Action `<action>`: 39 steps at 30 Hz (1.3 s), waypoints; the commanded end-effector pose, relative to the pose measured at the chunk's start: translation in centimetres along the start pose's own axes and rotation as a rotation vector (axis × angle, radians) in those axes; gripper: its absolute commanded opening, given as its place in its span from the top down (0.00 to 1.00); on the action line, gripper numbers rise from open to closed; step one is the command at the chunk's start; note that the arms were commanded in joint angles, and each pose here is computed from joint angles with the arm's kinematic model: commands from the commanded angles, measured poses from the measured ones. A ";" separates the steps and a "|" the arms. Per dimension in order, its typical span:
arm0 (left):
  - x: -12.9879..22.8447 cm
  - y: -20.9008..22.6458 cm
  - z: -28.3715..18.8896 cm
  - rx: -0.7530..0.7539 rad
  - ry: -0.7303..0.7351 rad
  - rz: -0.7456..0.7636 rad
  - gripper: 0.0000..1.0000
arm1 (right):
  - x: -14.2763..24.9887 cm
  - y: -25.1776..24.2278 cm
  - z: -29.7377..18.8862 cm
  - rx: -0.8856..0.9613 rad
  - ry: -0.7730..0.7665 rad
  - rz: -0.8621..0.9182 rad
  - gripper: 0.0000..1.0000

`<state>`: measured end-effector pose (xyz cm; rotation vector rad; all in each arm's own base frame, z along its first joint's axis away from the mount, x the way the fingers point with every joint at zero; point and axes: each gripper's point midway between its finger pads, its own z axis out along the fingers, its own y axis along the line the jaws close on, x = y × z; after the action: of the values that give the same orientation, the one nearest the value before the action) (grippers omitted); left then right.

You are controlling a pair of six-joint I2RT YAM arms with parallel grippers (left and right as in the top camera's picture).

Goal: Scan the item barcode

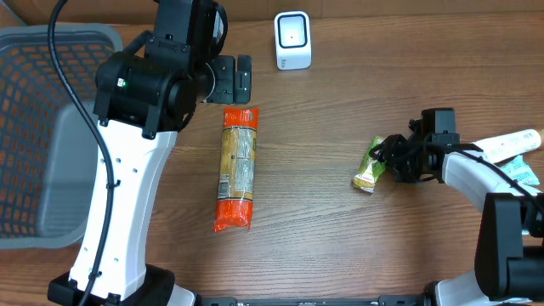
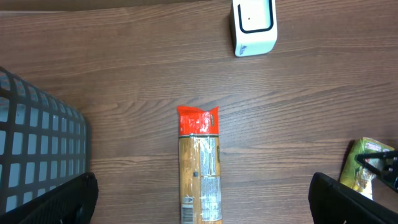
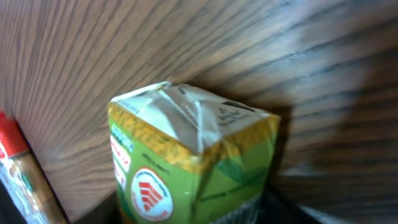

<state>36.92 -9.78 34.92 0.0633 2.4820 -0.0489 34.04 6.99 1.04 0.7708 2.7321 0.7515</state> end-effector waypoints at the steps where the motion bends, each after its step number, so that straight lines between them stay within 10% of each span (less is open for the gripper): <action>1: -0.1 0.3 0.1 -0.012 -0.002 0.016 0.00 | 1.2 -1.0 0.7 0.038 0.029 -0.007 0.60; 9: -0.1 0.3 0.1 -0.012 -0.002 0.016 0.00 | 0.1 0.3 -1.8 0.108 0.047 -0.073 0.81; 27: -0.1 0.3 0.1 -0.012 -0.002 0.016 0.00 | 0.9 4.2 -6.0 0.869 -0.154 -0.636 0.65; 39: -0.1 0.3 0.1 -0.012 -0.002 0.016 0.01 | -0.7 4.7 -7.5 0.579 -0.129 -0.267 0.55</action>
<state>36.92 -9.78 34.92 0.0633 2.4820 -0.0489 33.02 7.48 6.94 0.3560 2.9091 -0.3862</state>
